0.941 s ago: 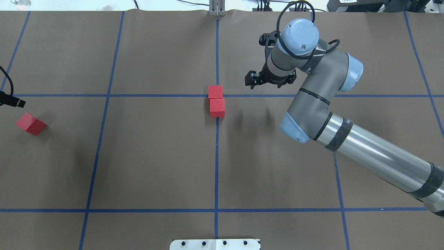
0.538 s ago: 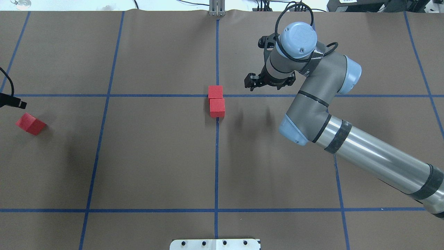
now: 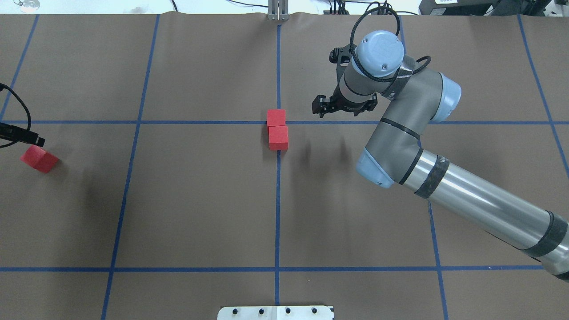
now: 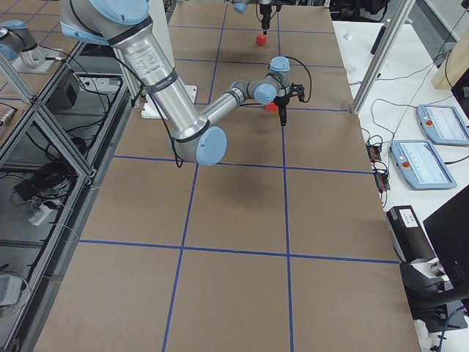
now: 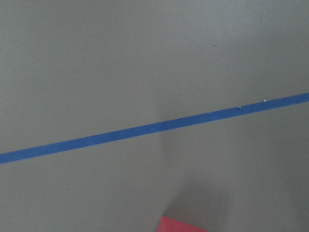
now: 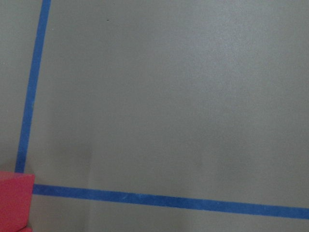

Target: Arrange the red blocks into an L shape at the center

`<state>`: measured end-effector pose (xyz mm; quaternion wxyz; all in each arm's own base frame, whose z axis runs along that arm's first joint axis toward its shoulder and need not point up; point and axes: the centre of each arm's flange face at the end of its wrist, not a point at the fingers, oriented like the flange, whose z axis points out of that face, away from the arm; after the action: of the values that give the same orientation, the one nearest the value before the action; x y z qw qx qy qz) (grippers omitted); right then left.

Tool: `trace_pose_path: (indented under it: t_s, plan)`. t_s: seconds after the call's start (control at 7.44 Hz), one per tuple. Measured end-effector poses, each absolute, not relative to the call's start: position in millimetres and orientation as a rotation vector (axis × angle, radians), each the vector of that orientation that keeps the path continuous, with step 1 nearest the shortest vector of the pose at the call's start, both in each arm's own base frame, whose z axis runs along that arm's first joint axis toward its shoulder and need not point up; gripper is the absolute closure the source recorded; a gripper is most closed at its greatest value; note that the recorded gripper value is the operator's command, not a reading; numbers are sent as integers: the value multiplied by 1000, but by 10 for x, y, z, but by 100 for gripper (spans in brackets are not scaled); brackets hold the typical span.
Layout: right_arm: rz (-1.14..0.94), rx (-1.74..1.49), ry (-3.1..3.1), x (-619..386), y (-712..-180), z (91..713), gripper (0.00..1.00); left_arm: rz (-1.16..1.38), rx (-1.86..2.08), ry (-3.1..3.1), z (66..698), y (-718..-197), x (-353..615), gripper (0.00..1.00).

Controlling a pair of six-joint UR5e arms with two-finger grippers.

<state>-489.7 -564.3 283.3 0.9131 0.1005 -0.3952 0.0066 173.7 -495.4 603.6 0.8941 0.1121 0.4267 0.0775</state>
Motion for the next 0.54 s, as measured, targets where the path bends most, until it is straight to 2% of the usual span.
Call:
trace_pose_path:
  t_s: [0.54]
  plan:
    - [5,201,-803,-4905,-5620,2930,1,245,112,924,5866,-5012,2102,1]
